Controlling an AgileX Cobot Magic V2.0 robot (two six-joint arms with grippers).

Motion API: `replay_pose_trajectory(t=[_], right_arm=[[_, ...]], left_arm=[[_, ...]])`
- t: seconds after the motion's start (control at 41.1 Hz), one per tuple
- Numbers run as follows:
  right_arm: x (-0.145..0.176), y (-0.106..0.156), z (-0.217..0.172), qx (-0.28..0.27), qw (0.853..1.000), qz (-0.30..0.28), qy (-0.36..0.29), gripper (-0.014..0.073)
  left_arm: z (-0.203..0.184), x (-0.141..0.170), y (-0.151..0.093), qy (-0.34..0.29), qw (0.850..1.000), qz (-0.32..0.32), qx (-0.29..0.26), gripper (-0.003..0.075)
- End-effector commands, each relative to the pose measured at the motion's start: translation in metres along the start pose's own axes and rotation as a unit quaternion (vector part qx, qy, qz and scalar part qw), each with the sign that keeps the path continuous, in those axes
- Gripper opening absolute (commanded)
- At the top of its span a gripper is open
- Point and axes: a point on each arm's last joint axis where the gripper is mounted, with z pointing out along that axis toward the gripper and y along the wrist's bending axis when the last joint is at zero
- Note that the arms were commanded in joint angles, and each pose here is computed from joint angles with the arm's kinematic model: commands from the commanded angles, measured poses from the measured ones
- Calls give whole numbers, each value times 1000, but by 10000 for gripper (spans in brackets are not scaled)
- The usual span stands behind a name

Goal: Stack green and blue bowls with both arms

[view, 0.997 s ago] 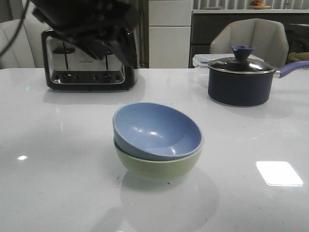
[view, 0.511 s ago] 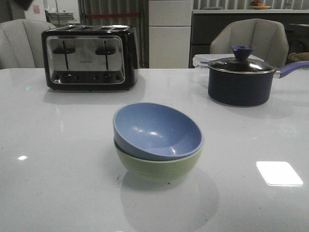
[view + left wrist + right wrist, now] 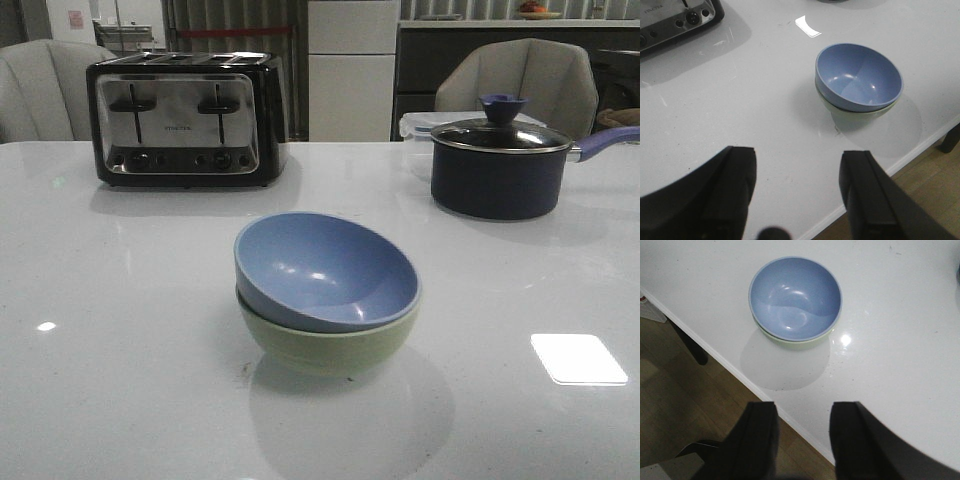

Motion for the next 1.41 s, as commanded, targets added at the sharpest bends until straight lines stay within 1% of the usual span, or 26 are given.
replay_pose_trajectory(t=[0.0, 0.073, 0.146, 0.243, 0.268, 0.316, 0.341, 0.365, 0.486, 0.997, 1.119, 1.216, 1.289, 1.386], right_arm=[[-14, -1, -6, 8, 999, -6, -50, 382], [-14, -1, -6, 8, 999, -6, -49, 356], [-14, -1, -6, 8, 999, -6, -49, 268], [-14, -1, -6, 8, 999, -6, -49, 111], [-14, -1, -6, 8, 999, -6, -49, 83], [-14, -1, -6, 8, 999, -6, -49, 25], [-14, -1, -6, 8, 999, -6, -49, 19], [-14, -1, -6, 8, 999, -6, -49, 30], [-14, -1, -6, 8, 999, -6, -49, 27], [-14, -1, -6, 8, 999, -6, -49, 27], [-14, -1, -6, 8, 999, -6, -49, 27], [-14, -1, -6, 8, 999, -6, -50, 27], [-14, -1, -6, 8, 999, -6, -50, 27], [-14, -1, -6, 8, 999, -6, -50, 27]], left_arm=[[-4, -12, 1, -46, 999, 0, -1, 436], [-4, -12, 1, -46, 999, 0, -1, 431], [-4, -12, 1, -46, 999, 0, -1, 398], [-4, -12, 1, -46, 999, 0, -1, 308], [-4, -12, 1, -46, 999, 0, -1, 295], [-4, -12, 1, -46, 999, 0, -1, 237], [-4, -12, 1, -46, 999, 0, -1, 216], [-4, -12, 1, -46, 999, 0, -1, 189], [-4, -12, 0, -46, 999, -4, 1, 89], [-6, -12, 0, -54, 999, -5, 1, 93], [-19, -9, 9, -78, 996, -21, -38, 93], [-29, 0, 15, -113, 989, -47, -79, 93], [-35, 11, 18, -159, 978, -64, -116, 93], [-39, 31, 18, -220, 960, -77, -158, 93]])
